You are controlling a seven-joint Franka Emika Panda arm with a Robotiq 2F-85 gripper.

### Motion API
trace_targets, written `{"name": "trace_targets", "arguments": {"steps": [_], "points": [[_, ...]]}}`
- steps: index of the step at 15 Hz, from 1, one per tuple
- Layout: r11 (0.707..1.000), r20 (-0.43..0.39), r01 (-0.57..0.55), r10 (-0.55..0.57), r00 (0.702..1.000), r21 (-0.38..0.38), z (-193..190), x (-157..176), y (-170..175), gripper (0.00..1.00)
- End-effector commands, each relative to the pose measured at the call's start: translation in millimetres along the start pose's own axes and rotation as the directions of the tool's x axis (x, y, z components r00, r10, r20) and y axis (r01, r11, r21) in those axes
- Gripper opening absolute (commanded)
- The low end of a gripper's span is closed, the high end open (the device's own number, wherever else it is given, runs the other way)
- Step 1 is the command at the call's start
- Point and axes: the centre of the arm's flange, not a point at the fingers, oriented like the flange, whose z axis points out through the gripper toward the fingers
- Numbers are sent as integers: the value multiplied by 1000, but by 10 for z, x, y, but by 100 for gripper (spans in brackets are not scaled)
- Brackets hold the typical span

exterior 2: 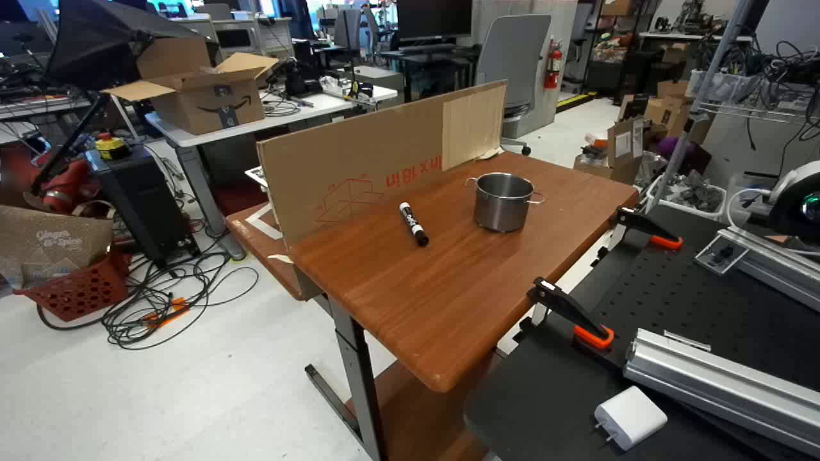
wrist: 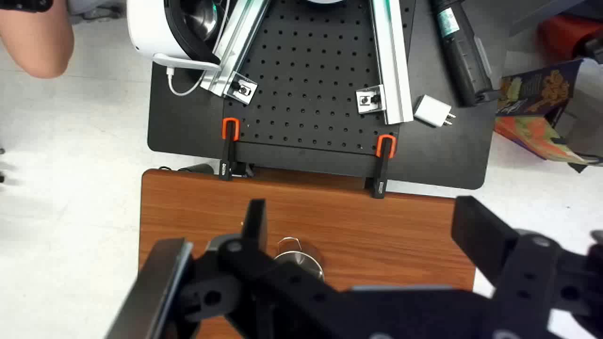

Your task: Put the black marker in the pot

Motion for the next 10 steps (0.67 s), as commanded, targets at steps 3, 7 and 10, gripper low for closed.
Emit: {"name": "trace_targets", "arguments": {"steps": [3,7,10], "points": [[1000,-3,0,0,1000,0,-15,-1,0,100],[1000,-5,-9,9,1000,1,-1,21,-11,100],[995,-50,-66,70,996,74,96,171,-84,100]]}}
